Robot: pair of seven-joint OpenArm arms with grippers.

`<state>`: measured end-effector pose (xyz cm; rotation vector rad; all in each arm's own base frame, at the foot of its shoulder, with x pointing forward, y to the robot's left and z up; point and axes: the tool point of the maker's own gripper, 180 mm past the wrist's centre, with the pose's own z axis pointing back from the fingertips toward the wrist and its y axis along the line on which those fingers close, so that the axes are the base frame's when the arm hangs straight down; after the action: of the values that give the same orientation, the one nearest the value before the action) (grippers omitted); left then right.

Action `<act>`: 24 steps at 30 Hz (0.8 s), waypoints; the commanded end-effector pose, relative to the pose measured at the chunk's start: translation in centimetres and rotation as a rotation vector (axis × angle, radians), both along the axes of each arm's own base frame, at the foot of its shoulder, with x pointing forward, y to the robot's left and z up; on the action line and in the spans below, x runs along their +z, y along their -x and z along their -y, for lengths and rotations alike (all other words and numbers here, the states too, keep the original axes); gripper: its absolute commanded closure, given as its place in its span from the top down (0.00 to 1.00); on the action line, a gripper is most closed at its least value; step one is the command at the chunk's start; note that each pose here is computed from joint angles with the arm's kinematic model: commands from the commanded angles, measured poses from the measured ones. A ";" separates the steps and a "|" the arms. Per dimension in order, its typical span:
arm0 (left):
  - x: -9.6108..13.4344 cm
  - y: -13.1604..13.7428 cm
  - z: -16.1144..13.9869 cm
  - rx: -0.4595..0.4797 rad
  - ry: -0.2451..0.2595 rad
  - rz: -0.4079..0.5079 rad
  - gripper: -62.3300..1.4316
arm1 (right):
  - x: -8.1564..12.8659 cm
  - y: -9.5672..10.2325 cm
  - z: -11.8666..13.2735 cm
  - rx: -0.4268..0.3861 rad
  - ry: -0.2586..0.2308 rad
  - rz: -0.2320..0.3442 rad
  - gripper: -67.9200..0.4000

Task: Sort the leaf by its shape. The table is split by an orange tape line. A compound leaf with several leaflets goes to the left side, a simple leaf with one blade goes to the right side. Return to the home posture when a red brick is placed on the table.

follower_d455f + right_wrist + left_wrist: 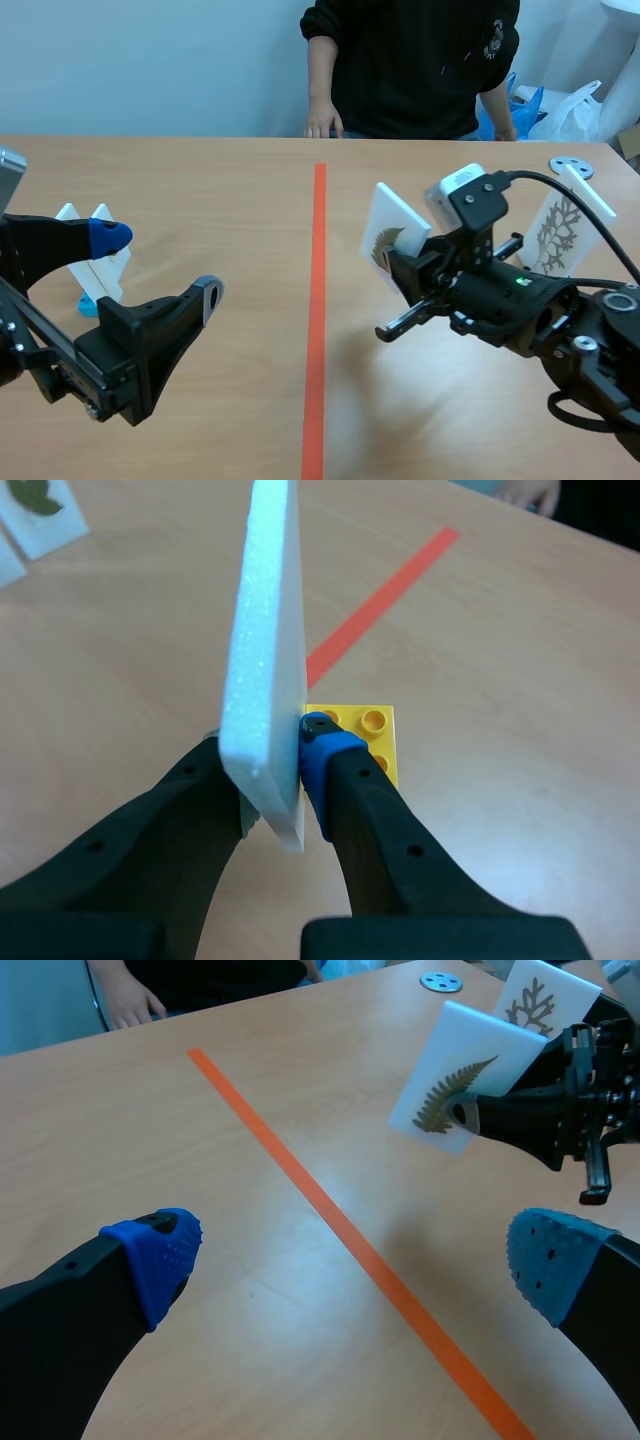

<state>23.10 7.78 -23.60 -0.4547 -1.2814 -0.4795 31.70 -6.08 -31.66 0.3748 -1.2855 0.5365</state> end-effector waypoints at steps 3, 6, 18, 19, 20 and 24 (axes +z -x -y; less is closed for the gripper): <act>0.6 -0.1 0.1 0.001 0.018 0.020 1.00 | 1.1 -0.7 2.9 -0.086 -0.041 0.015 0.06; 0.6 -0.2 0.1 0.001 0.019 0.020 1.00 | 0.9 -0.8 5.3 -0.155 -0.042 -0.001 0.06; 0.6 -0.2 0.1 0.001 0.019 0.020 1.00 | -0.3 -1.4 10.5 -0.325 -0.008 -0.028 0.06; 0.6 -0.1 0.1 0.001 0.018 0.020 1.00 | -0.6 -1.5 10.9 -0.336 -0.004 -0.037 0.06; 0.6 -0.1 0.1 0.001 0.018 0.020 1.00 | -0.9 -1.8 11.3 -0.354 -0.001 -0.042 0.06; 0.5 -0.1 0.1 0.001 0.018 0.020 1.00 | -2.6 -2.7 12.9 -0.410 0.005 -0.073 0.06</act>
<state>23.10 7.78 -23.60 -0.4547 -1.2814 -0.4795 33.01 -18.39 -35.86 0.1292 -1.1906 0.1757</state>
